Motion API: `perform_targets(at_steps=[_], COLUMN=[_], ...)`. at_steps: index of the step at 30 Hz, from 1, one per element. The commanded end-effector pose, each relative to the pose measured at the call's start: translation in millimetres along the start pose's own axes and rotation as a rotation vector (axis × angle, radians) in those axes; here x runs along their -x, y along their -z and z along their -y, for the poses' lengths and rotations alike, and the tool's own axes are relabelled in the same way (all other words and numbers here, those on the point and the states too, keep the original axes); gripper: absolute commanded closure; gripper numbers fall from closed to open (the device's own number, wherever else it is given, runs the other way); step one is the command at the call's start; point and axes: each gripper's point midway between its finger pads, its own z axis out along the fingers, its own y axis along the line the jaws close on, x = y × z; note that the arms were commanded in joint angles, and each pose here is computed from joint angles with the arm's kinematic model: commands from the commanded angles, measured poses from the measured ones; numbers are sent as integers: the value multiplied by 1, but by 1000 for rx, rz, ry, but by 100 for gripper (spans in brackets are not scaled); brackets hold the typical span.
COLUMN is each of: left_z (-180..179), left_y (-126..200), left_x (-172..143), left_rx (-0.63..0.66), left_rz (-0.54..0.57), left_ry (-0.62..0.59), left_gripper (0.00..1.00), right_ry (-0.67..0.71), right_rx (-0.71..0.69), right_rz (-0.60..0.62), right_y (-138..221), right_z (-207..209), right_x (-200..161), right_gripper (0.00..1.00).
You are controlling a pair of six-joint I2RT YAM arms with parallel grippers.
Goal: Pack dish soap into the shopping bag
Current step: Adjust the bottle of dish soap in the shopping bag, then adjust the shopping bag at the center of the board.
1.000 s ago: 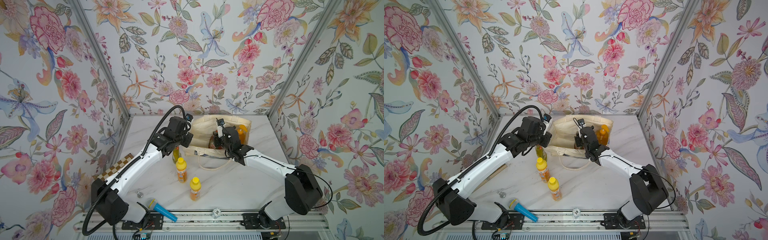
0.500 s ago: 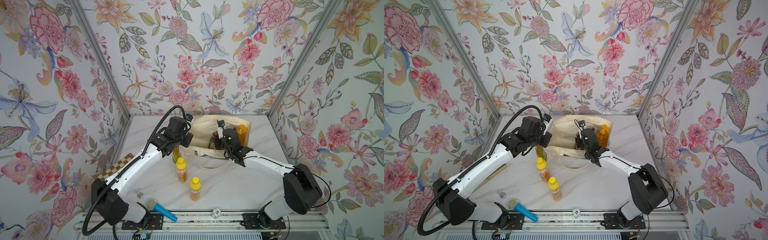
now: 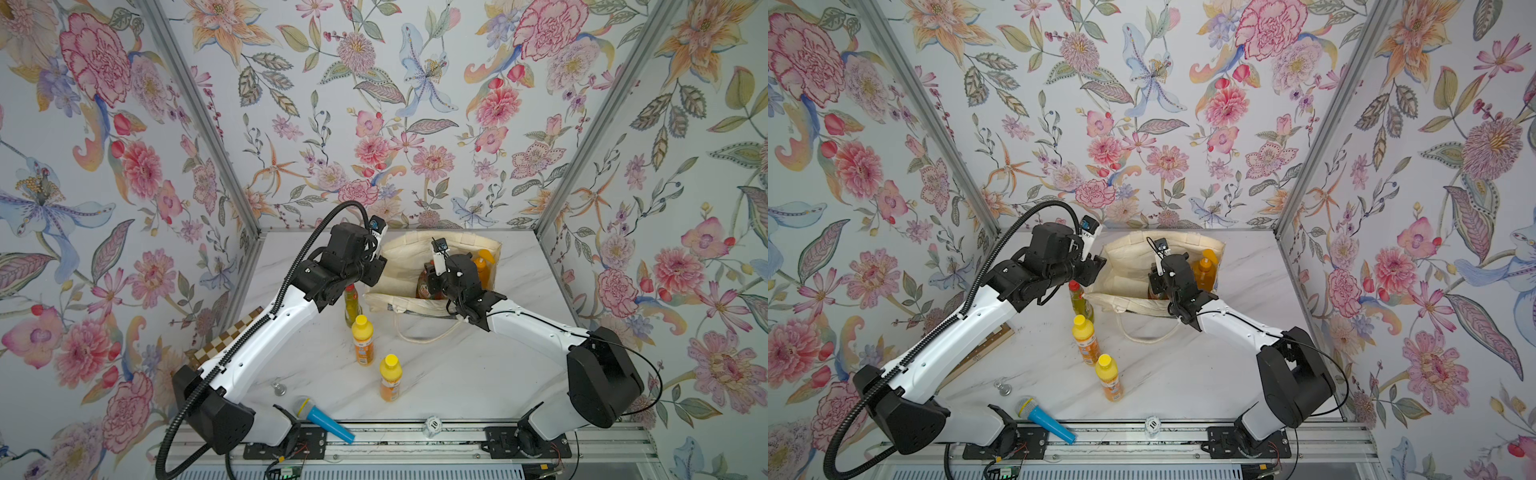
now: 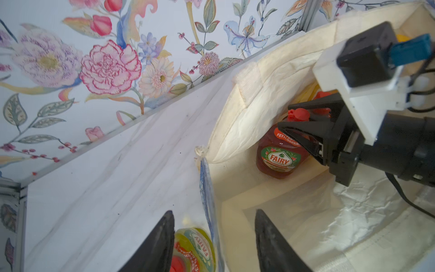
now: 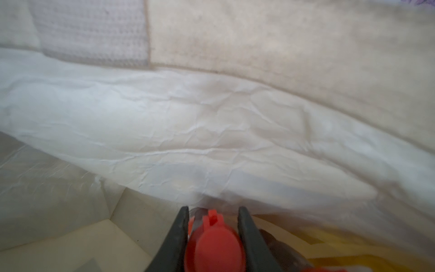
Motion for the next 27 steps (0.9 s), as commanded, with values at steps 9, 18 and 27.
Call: perform_targets(at_steps=[9,18,27], left_z=[88,108,128], left_y=[59,33,-3], left_x=[-14,-46,-70], left_rx=[-448,-494,-467], left_rz=[231,159,75], left_ry=[-610,-741,-879], left_gripper=[24,24,24], right_ry=[-16,-21,-24], right_rx=[-22,-15,-15], right_rz=[130,124,135], right_y=[5,3,5], right_z=[9,8,8], right_x=[52,51,55], right_gripper=[100,100,100])
